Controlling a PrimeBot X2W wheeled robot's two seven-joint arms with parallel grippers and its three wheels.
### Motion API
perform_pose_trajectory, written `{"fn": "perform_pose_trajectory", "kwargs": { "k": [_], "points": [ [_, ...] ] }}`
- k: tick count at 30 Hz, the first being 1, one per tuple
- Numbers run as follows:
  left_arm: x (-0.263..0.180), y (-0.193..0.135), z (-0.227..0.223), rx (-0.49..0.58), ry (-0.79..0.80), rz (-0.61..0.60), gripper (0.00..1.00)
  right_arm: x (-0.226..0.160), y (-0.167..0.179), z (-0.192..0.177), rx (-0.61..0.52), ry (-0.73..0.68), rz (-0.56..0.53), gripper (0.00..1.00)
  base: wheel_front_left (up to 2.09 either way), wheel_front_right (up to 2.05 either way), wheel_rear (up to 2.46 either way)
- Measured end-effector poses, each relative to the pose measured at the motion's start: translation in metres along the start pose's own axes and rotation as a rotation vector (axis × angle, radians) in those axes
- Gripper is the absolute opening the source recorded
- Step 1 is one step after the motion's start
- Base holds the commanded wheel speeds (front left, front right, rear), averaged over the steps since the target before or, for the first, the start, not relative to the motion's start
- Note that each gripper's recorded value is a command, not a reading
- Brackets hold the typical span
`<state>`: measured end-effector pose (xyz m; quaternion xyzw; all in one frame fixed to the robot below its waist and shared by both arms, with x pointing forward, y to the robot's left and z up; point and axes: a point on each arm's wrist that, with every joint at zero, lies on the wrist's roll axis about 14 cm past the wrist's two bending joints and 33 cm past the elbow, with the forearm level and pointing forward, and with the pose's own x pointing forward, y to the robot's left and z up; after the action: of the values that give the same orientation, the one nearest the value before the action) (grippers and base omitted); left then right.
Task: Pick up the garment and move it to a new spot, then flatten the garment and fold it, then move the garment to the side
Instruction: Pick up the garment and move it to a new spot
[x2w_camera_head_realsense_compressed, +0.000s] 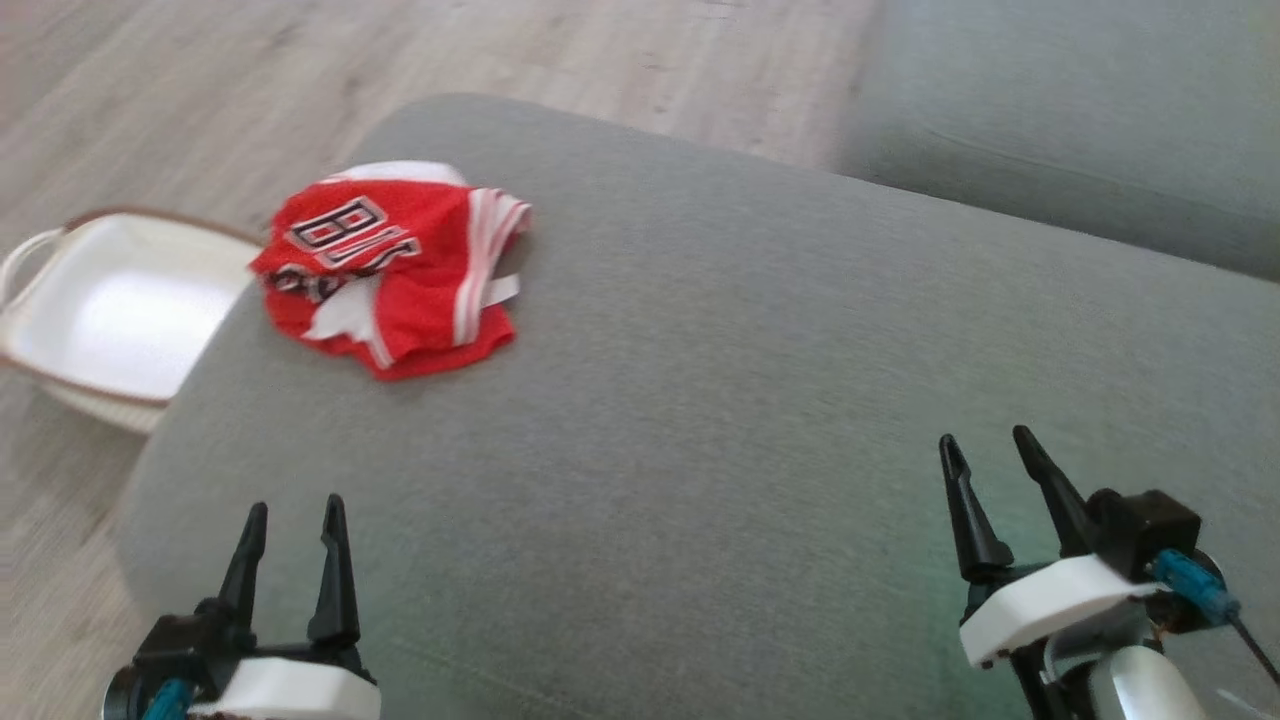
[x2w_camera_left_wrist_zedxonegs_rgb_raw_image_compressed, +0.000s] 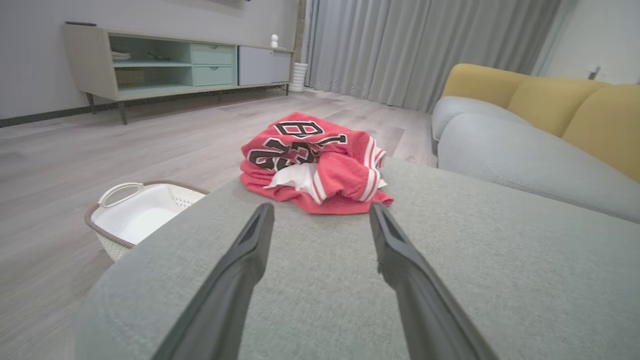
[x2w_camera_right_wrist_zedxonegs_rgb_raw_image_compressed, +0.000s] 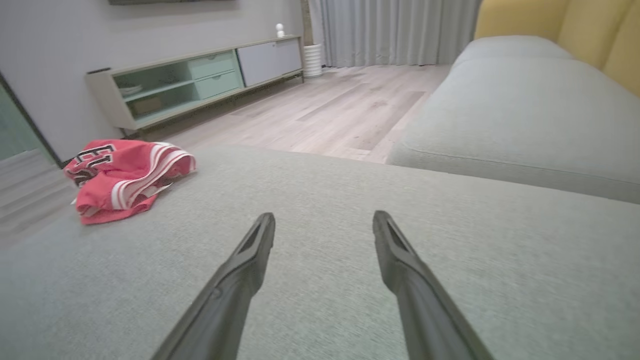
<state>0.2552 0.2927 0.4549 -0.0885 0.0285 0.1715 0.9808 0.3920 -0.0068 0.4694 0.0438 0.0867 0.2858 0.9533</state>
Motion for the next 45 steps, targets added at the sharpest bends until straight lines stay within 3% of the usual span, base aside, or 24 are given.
{"fn": "perform_pose_trajectory", "kwargs": {
  "k": [5,10,15,23,27,31,38,45],
  "points": [
    [-0.017,0.024,0.002,-0.004,-0.013,0.081,1.0,0.014,0.026,-0.004,-0.011,0.018,0.085,1.0,0.0,0.0,0.0],
    [-0.02,0.031,0.004,-0.01,-0.018,0.104,1.0,0.016,0.031,-0.006,-0.012,0.026,0.1,1.0,0.0,0.0,0.0],
    [-0.01,0.033,0.025,-0.11,-0.084,0.123,1.0,0.016,0.024,-0.009,0.016,0.029,0.081,1.0,0.0,0.0,0.0],
    [0.069,0.039,0.106,-0.018,-0.091,0.076,1.0,0.033,0.01,0.0,0.026,0.004,0.073,1.0,0.0,0.0,0.0],
    [0.127,0.052,0.123,-0.066,0.0,0.113,1.0,0.045,-0.015,0.007,0.016,-0.014,0.046,1.0,0.0,0.0,0.0],
    [0.166,0.063,0.102,-0.089,0.12,0.165,1.0,0.047,-0.046,0.007,-0.004,-0.025,-0.008,1.0,0.0,0.0,0.0],
    [0.217,0.051,0.011,-0.163,0.446,0.189,1.0,0.047,-0.093,-0.006,-0.027,-0.008,-0.095,1.0,0.0,0.0,0.0],
    [0.225,0.027,-0.087,-0.219,0.791,0.21,1.0,0.039,-0.124,-0.037,-0.011,0.061,-0.168,1.0,0.0,0.0,0.0]
  ]
}}
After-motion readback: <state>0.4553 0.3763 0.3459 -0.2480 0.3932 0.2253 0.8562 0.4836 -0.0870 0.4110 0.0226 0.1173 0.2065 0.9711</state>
